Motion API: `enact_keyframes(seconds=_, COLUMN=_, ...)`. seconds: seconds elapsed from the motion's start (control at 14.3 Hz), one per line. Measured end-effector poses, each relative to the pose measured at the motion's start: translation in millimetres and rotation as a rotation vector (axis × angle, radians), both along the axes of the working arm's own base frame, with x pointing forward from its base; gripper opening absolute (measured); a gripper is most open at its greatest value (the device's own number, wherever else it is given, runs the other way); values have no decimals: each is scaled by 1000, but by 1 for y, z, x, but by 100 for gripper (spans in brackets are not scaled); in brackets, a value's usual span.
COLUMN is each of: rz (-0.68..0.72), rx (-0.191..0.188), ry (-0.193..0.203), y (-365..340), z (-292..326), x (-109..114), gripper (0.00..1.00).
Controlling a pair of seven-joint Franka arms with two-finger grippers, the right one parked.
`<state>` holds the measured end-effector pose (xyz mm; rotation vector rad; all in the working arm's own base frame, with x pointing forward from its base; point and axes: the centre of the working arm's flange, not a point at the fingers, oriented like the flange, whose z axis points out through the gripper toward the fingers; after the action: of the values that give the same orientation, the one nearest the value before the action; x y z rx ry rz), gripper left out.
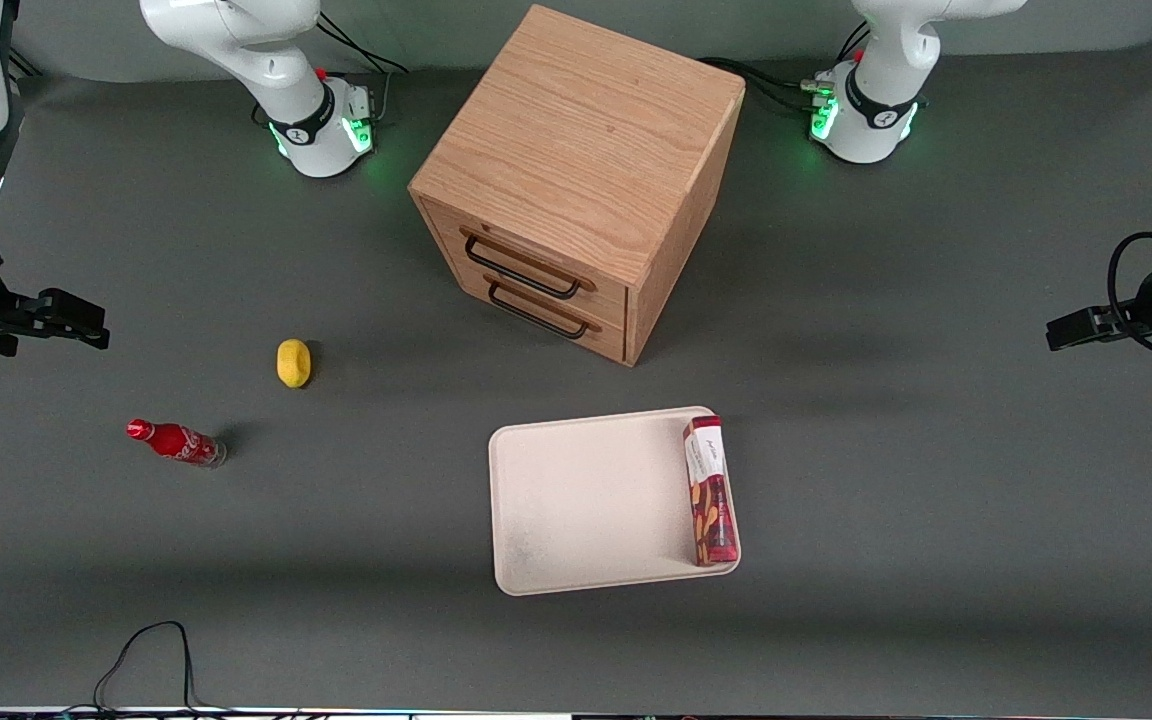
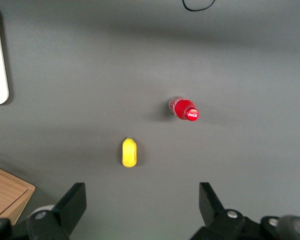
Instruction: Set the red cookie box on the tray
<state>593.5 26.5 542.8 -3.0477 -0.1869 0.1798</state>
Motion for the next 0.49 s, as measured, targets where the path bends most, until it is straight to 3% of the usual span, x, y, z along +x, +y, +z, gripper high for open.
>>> enact_keyframes(seconds=0.35, rz=18, rx=3, ry=33, y=-17, z=9, x=-9, gripper=100)
enact_keyframes(seconds=0.49, rz=10, rx=0, ry=20, y=-32, z=25, x=-18, gripper=100)
